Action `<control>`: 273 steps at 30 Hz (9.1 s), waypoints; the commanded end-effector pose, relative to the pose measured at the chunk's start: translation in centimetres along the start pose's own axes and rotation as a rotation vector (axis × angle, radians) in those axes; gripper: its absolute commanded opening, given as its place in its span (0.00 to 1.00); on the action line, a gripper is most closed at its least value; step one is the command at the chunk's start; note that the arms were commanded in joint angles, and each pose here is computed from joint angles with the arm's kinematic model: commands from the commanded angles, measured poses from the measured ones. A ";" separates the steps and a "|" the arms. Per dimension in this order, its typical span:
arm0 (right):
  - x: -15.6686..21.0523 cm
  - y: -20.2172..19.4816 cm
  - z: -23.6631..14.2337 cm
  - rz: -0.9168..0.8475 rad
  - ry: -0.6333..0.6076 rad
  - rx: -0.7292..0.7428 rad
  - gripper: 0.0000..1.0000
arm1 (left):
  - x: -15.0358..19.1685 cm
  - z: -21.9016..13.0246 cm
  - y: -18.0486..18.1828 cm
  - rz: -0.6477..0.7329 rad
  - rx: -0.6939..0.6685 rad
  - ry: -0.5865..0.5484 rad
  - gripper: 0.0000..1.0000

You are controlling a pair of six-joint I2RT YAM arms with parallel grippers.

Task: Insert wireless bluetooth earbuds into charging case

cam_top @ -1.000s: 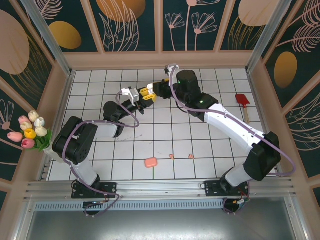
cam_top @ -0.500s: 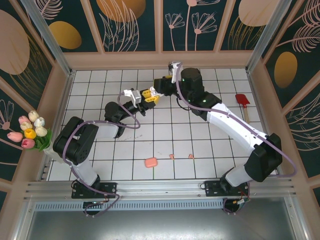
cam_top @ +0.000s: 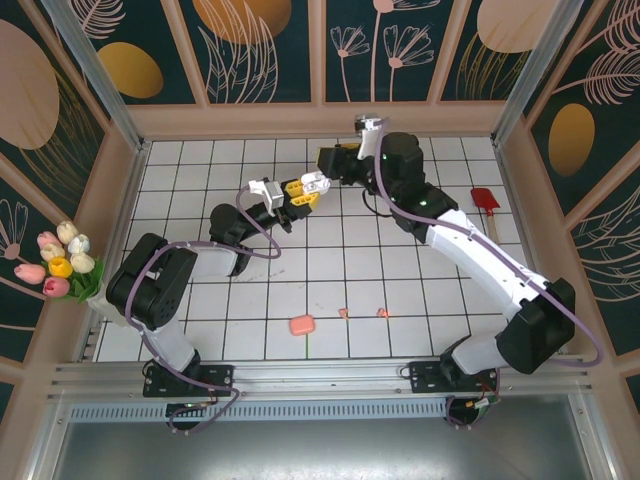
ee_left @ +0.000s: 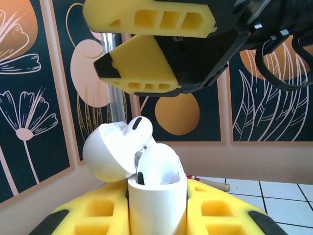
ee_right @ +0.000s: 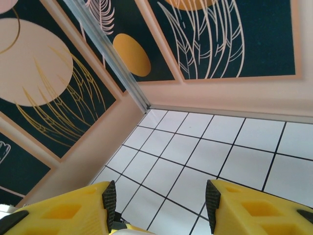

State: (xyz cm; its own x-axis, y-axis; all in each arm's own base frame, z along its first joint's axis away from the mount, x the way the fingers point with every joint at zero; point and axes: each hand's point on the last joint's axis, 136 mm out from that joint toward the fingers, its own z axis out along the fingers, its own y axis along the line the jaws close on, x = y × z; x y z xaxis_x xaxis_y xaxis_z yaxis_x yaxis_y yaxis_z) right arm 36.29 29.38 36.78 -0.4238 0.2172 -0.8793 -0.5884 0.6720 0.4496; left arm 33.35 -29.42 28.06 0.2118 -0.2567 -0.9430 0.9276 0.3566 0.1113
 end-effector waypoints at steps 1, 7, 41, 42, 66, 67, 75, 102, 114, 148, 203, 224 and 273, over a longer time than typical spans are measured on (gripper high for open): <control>-1.7 0.3 -1.8 0.043 -0.039 -0.034 0.53 | -0.6 0.1 -0.5 0.068 0.026 -0.023 0.00; -1.0 0.5 -2.6 0.091 0.030 -0.066 0.53 | -0.7 0.1 -0.9 0.127 0.050 -0.028 0.00; 4.8 1.0 -0.7 0.198 0.229 -0.194 0.52 | -0.2 0.6 -0.4 0.119 0.049 -0.010 0.00; 4.7 1.0 -0.8 0.193 0.228 -0.192 0.52 | -0.1 0.6 -0.4 0.119 0.048 -0.009 0.00; 3.1 1.2 -1.5 0.151 0.188 -0.167 0.52 | -0.2 0.5 -0.4 0.109 0.046 -0.011 0.00; 3.1 1.3 -1.5 0.152 0.191 -0.171 0.52 | -0.2 0.5 -0.3 0.109 0.046 -0.012 0.00; 3.9 1.7 -1.2 0.157 0.220 -0.188 0.52 | -0.1 0.6 -0.2 0.106 0.043 -0.010 0.00; 2.5 1.4 -2.2 0.135 0.154 -0.125 0.53 | 0.2 0.5 -0.2 0.089 0.043 -0.007 0.00; 3.1 2.2 -1.2 0.127 0.217 -0.182 0.52 | 0.1 0.6 -0.3 0.091 0.049 -0.010 0.00; 1.3 0.3 -2.0 0.133 0.146 -0.156 0.53 | 0.1 0.7 -0.3 0.091 0.051 -0.001 0.00; 3.7 -1.4 5.8 0.109 0.487 -0.090 0.50 | 1.7 0.7 -0.1 0.044 0.054 0.052 0.00; 4.5 1.9 1.3 0.098 0.463 -0.132 0.47 | 2.2 1.0 0.5 0.023 0.036 0.059 0.00; 8.6 0.9 -0.1 0.072 0.604 -0.055 0.44 | 3.5 1.7 1.7 -0.037 0.015 0.080 0.00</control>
State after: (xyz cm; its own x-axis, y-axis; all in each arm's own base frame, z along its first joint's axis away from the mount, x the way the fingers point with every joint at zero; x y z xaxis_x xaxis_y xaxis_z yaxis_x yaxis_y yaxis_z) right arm 34.27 32.25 28.38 -0.7640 -0.2011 -0.6131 -0.5725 0.6495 0.5004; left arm 35.07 -31.49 23.84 0.1247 -0.1596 -0.9793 0.9517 0.2982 0.0726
